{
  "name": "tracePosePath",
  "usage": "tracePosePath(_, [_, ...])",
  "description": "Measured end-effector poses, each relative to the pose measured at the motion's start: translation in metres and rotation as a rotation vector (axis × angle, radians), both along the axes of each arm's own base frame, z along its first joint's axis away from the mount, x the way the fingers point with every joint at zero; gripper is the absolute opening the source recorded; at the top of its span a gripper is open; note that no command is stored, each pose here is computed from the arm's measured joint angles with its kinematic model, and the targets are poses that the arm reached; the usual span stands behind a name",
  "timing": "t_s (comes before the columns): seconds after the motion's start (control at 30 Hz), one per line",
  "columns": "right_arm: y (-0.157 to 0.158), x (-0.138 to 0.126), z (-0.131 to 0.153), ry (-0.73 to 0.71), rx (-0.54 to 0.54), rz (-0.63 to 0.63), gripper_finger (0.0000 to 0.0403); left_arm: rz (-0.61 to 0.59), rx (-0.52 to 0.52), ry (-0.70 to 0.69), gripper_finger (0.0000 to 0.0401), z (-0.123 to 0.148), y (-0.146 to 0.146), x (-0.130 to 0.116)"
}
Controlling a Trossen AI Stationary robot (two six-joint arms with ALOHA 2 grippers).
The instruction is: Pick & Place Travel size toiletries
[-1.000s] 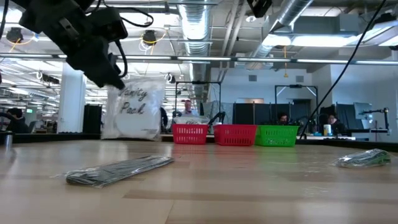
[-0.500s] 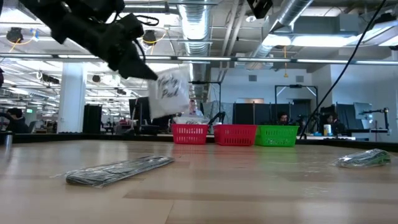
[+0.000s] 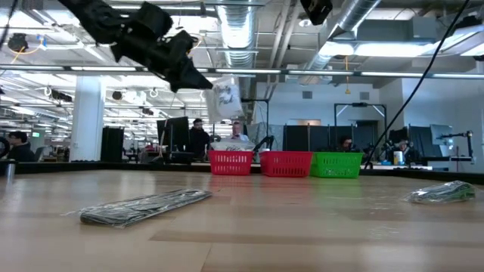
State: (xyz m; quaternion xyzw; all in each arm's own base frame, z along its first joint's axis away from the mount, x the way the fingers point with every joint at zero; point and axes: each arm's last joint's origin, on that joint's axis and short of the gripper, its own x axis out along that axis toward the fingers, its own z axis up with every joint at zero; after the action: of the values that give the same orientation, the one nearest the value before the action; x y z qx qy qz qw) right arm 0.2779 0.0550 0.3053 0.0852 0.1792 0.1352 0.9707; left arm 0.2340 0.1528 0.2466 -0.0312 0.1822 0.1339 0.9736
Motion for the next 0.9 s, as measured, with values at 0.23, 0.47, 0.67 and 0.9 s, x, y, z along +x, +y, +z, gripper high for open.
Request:
tracePosePath(0.23, [0.0, -0.001, -0.002, 0.017, -0.003, 0.0, 0.0113, -0.059, -0.031, 0.118, 0.0001, -0.012, 0.033, 0.035])
tracePosePath(0.47, [0.0, -0.002, -0.006, 0.069, -0.013, 0.0, 0.0113, -0.023, -0.078, 0.245, 0.0001, -0.028, 0.068, 0.042])
tracePosePath(0.67, [0.0, -0.003, -0.007, 0.073, -0.014, 0.0, 0.0113, -0.001, -0.106, 0.244, 0.0001, -0.032, 0.083, 0.035])
tracePosePath(0.9, [-0.001, -0.002, -0.006, 0.07, -0.013, -0.001, 0.0113, -0.054, -0.137, 0.231, 0.0001, -0.032, 0.083, 0.034])
